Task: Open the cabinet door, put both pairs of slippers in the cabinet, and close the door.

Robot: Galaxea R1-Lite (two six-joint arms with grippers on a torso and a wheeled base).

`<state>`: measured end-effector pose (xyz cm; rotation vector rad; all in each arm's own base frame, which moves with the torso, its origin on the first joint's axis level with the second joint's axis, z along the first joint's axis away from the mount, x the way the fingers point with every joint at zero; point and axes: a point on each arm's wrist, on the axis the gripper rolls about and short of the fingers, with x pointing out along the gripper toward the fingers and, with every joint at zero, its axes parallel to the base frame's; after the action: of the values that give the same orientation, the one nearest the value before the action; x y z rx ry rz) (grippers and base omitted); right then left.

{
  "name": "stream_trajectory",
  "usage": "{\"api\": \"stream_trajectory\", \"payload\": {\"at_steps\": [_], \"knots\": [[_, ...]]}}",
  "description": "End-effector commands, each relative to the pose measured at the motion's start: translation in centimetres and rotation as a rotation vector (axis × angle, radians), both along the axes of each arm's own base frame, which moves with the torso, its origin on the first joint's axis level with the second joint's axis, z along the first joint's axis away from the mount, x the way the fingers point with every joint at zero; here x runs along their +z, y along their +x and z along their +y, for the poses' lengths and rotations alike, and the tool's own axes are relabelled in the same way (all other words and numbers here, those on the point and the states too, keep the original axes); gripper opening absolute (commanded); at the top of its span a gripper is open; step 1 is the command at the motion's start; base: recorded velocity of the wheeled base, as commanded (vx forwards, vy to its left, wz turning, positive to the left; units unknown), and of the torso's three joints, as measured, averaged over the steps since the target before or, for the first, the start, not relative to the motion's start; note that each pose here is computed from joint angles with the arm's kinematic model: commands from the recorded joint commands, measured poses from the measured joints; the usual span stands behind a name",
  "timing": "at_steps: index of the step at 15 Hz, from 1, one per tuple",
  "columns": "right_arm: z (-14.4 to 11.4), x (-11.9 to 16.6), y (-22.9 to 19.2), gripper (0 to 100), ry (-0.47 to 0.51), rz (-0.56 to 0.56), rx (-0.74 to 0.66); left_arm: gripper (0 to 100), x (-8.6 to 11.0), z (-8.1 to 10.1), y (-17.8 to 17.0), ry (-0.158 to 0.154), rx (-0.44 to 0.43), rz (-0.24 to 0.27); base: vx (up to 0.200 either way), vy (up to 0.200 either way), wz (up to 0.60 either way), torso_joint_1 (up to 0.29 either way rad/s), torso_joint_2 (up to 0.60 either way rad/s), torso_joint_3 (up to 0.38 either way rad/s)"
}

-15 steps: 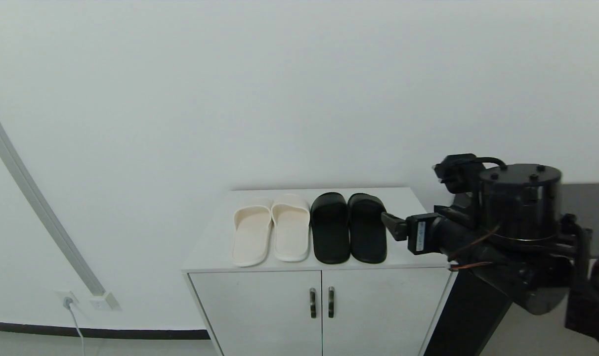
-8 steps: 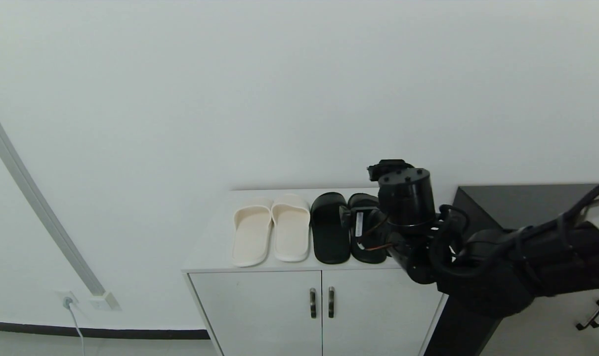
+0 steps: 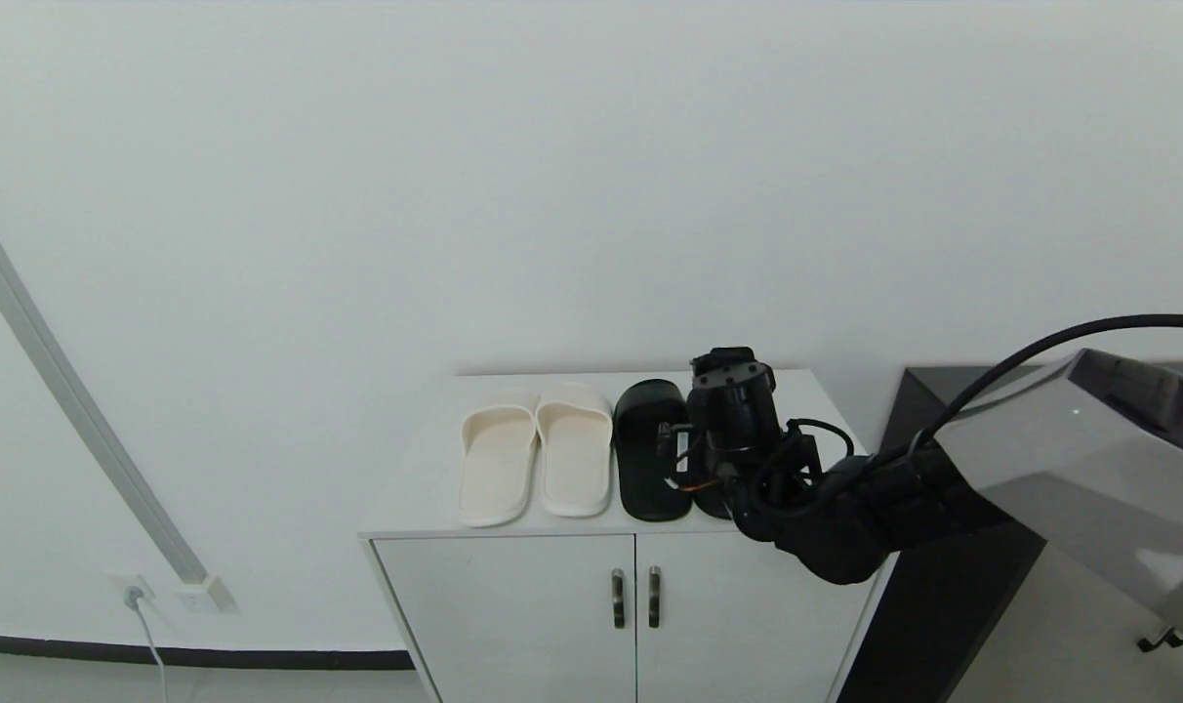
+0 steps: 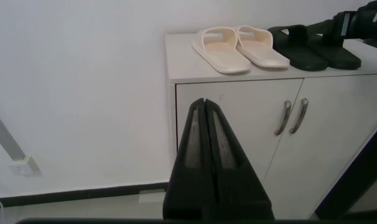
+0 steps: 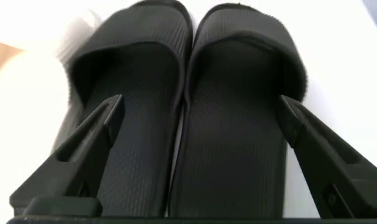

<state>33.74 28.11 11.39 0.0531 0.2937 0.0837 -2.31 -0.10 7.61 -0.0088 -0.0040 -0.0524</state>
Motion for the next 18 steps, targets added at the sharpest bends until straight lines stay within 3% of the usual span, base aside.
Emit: {"api": "stream_trajectory", "payload": {"at_steps": [1, 15, 16, 18], "knots": [[0.5, -1.2, 1.2, 100, -0.010, 0.010, -0.007, 0, 0.0, 0.0, 0.0, 0.000, 0.000, 0.001, 0.000, 0.000, 0.00, 0.000, 0.00, 0.000], [1.6, -3.2, 7.7, 100, -0.013, 0.017, -0.074, 0, 0.0, 0.0, 0.0, -0.002, 0.000, 0.001, 0.000, 0.000, 0.00, 0.000, 0.00, 0.000], [1.6, -3.1, 7.7, 0, -0.011, 0.014, -0.074, 0, 0.0, 0.0, 0.0, -0.002, 0.000, 0.001, 0.000, 0.000, 0.00, 0.000, 0.00, 0.000], [1.7, -3.1, 7.7, 0, -0.010, 0.013, -0.074, 0, 0.0, 0.0, 0.0, -0.002, 0.000, 0.001, 0.000, 0.000, 0.00, 0.000, 0.00, 0.000]]}}
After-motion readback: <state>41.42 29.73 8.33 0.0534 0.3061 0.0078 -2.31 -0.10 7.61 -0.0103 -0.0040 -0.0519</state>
